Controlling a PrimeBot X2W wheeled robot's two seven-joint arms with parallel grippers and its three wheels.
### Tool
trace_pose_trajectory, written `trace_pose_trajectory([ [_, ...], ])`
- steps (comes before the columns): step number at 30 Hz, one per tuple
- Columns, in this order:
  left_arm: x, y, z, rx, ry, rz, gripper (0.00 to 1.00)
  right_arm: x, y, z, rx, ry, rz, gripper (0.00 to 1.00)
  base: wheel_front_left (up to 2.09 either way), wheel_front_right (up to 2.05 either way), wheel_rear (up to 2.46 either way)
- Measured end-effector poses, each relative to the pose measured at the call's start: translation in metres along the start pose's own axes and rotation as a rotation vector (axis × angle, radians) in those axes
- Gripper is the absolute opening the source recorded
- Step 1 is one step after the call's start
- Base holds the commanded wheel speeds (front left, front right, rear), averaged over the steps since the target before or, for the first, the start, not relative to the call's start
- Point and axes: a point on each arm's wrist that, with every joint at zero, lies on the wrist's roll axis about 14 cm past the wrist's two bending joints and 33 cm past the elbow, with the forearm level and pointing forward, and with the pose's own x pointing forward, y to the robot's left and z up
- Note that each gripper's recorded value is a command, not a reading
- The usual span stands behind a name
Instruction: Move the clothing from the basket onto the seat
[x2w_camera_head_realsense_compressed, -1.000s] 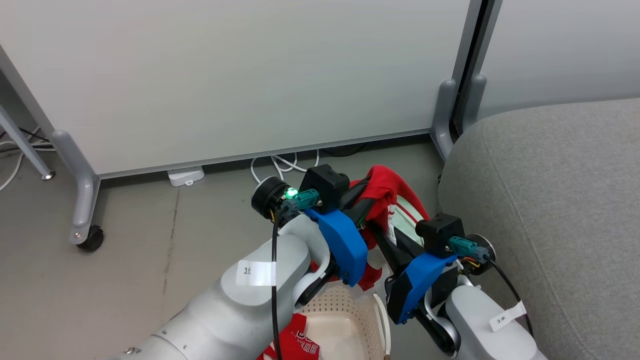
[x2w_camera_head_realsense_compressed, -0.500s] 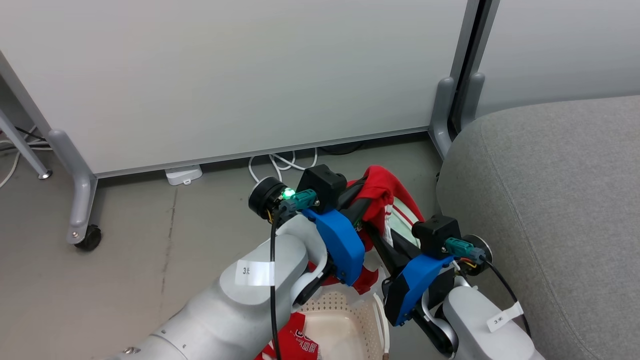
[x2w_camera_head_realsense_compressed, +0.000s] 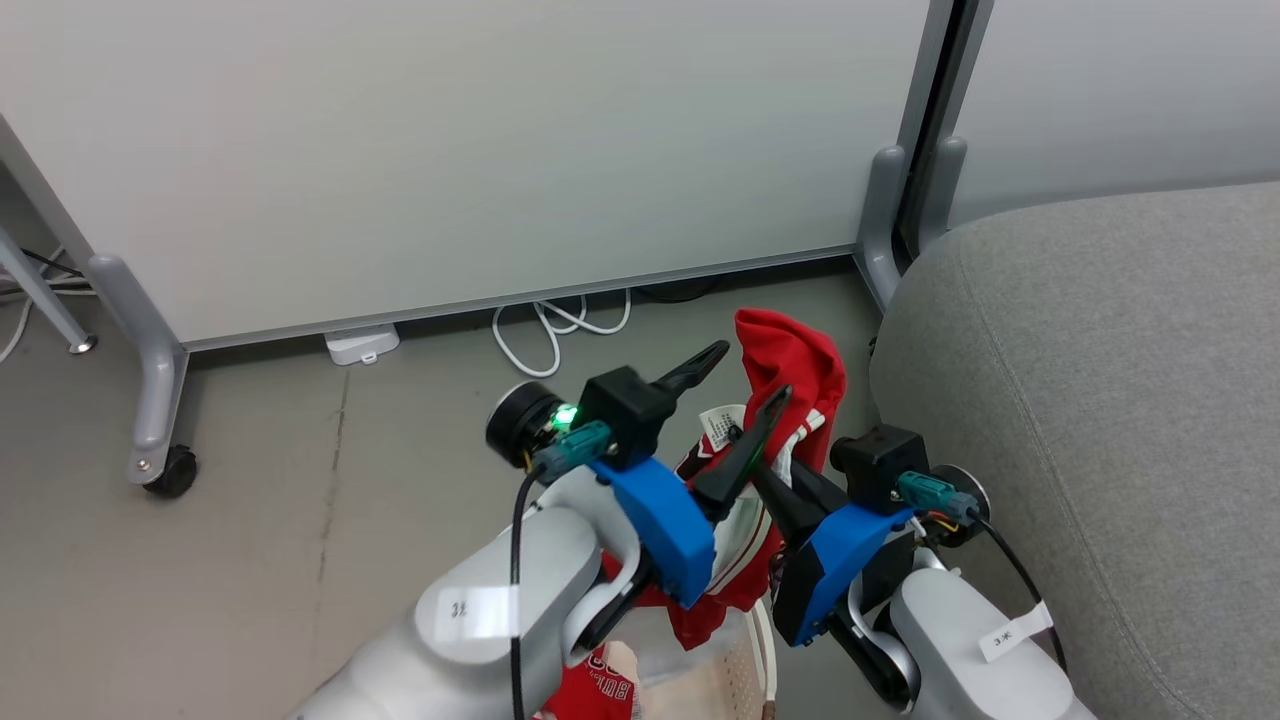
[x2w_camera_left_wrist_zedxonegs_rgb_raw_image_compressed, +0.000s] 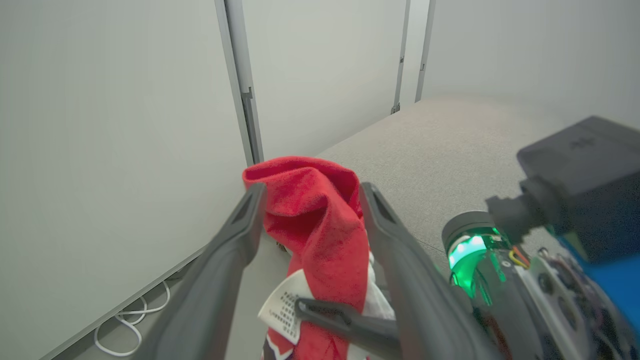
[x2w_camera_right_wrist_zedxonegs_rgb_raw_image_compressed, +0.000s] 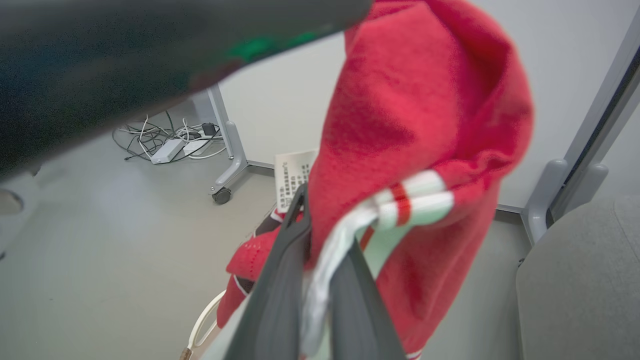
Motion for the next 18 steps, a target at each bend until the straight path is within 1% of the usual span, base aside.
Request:
trace_pose_trajectory([
  [4,-0.017,0.006,-0.011,-0.036,-0.020,0.041,1.00,0.000,-0.004,-0.001,-0.001,0.001,-0.010,0.00,0.00,0.00,0.00],
  [18,-0.077,0.042,-0.029,-0.027,-0.072,0.220,1.00,0.006,-0.017,0.000,-0.005,-0.008,-0.040,0.00,0.00,0.00,0.00],
])
